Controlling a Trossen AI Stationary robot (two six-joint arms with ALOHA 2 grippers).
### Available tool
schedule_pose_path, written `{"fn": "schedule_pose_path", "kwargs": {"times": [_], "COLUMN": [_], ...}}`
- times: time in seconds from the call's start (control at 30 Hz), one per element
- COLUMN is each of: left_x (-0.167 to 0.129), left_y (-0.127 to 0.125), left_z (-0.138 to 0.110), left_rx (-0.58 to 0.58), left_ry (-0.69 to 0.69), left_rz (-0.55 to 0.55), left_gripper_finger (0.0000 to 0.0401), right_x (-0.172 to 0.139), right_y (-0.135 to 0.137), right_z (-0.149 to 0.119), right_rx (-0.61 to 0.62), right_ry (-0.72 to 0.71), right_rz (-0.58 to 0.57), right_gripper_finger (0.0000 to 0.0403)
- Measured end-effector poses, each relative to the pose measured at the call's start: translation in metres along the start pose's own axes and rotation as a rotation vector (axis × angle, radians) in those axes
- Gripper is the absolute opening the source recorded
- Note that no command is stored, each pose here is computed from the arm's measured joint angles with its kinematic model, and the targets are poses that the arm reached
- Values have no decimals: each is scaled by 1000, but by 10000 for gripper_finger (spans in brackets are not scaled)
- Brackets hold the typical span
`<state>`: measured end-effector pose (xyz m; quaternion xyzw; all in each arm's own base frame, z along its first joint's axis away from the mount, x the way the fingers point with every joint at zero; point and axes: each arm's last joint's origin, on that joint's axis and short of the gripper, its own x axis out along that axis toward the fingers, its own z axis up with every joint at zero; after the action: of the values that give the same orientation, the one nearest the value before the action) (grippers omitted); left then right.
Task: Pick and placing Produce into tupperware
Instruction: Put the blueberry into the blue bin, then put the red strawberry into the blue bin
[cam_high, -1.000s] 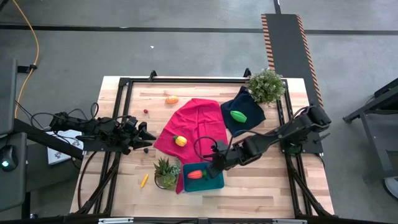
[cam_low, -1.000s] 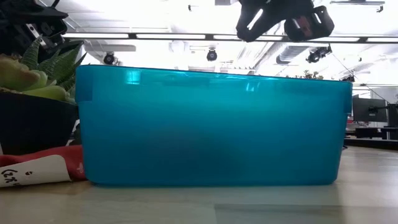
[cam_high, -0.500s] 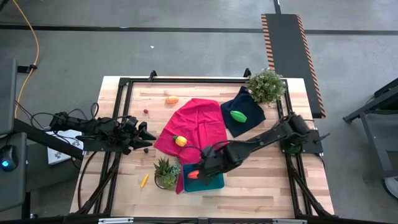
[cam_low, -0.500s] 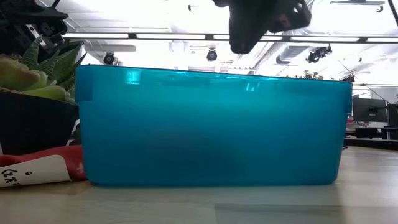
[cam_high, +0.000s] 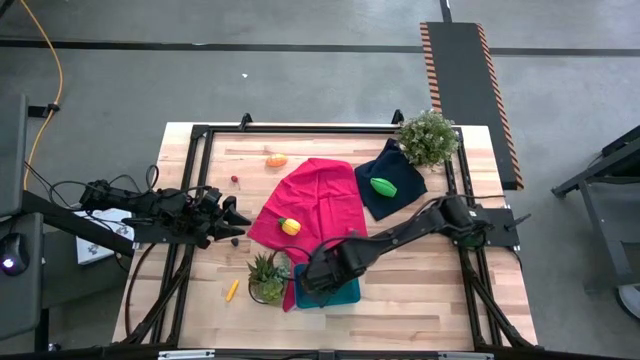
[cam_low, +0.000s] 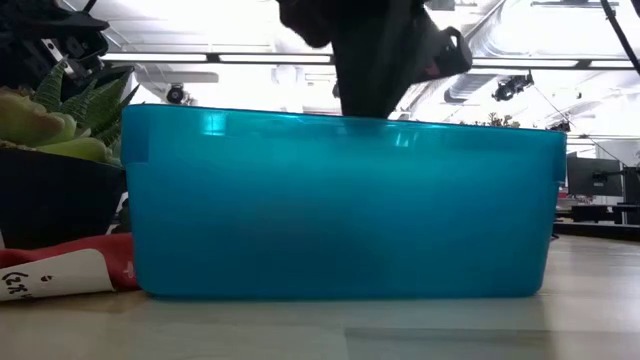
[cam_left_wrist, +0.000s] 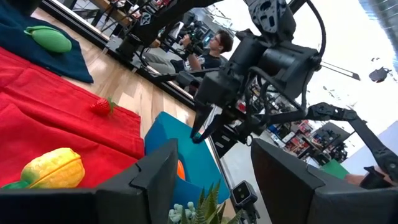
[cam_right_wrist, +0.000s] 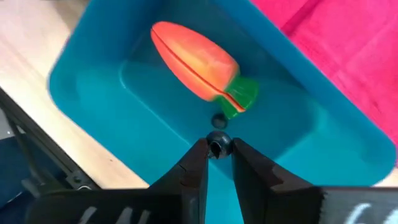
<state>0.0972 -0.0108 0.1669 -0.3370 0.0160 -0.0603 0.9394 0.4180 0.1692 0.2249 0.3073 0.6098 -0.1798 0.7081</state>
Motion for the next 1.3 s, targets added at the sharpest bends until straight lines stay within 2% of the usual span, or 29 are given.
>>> {"fn": "schedule_pose_path", "kwargs": {"times": [0.53, 0.9, 1.17, 1.3], "left_x": [0, 0, 0, 0], "left_y": [0, 0, 0, 0], "left_z": [0, 0, 0, 0], "left_rx": [1, 3, 3, 3], "left_ry": [0, -1, -1, -1], "left_rz": [1, 0, 0, 0], "left_gripper_finger": [193, 193, 193, 193], "right_x": [6, 6, 4, -9], "right_y": [0, -1, 2, 4], "right_z": [1, 1, 3, 6], "right_rx": [-16, -19, -21, -9], "right_ry": [20, 17, -36, -143], "right_rz": [-7, -9, 14, 26], "right_gripper_finger": [69, 121, 129, 129]}}
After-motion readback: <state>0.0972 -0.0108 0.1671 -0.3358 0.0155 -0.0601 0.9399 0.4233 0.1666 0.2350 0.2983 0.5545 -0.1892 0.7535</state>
